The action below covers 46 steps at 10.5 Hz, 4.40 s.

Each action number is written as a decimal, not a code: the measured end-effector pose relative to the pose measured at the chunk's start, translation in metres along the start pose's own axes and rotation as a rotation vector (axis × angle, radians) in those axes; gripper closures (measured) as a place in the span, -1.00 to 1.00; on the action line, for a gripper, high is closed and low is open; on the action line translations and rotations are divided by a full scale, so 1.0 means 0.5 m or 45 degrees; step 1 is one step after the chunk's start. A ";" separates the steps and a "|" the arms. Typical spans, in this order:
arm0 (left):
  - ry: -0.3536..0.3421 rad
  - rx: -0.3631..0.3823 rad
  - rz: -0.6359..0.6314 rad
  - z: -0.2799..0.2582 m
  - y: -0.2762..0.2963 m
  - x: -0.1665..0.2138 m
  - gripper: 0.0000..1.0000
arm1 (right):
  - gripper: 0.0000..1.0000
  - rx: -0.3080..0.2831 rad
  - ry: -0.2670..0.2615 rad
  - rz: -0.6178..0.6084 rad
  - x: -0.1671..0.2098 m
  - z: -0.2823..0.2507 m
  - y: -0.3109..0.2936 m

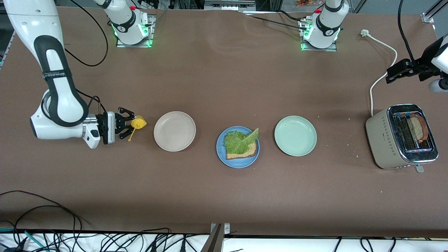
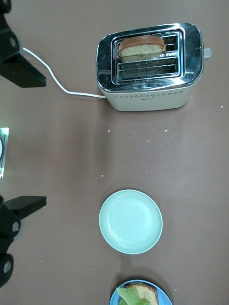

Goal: Make sandwich in blue plate with both arms

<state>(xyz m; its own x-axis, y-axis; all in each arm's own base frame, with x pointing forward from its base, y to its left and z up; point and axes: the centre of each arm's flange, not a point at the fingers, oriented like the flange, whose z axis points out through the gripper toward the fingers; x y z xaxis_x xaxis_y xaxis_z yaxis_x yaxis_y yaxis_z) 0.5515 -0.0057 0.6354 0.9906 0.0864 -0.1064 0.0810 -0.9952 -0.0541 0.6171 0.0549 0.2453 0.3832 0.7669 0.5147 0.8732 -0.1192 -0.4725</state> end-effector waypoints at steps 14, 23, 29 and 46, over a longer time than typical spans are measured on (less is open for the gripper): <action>0.000 -0.001 -0.008 0.000 -0.007 0.001 -1.00 | 0.66 -0.967 -1.147 -0.173 0.657 0.380 -0.254; -0.005 0.001 -0.001 0.004 0.000 0.003 -1.00 | 0.66 -1.370 -1.672 -0.710 0.697 0.621 -0.380; -0.005 0.001 -0.003 0.004 -0.002 0.004 -1.00 | 0.69 -1.135 -1.365 -0.329 0.708 0.451 -0.325; 0.009 0.002 -0.262 0.194 -0.237 0.166 -1.00 | 0.69 0.195 0.188 -0.430 0.142 -0.093 0.071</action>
<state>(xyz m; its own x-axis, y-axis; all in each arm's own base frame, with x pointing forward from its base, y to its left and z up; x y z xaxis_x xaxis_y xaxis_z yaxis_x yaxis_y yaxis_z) 0.6136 0.1239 0.5366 0.9540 0.2874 -0.0856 0.2814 -0.9566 -0.0757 0.6892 0.0758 0.2982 0.1313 0.6466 0.7515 0.9069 0.2279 -0.3545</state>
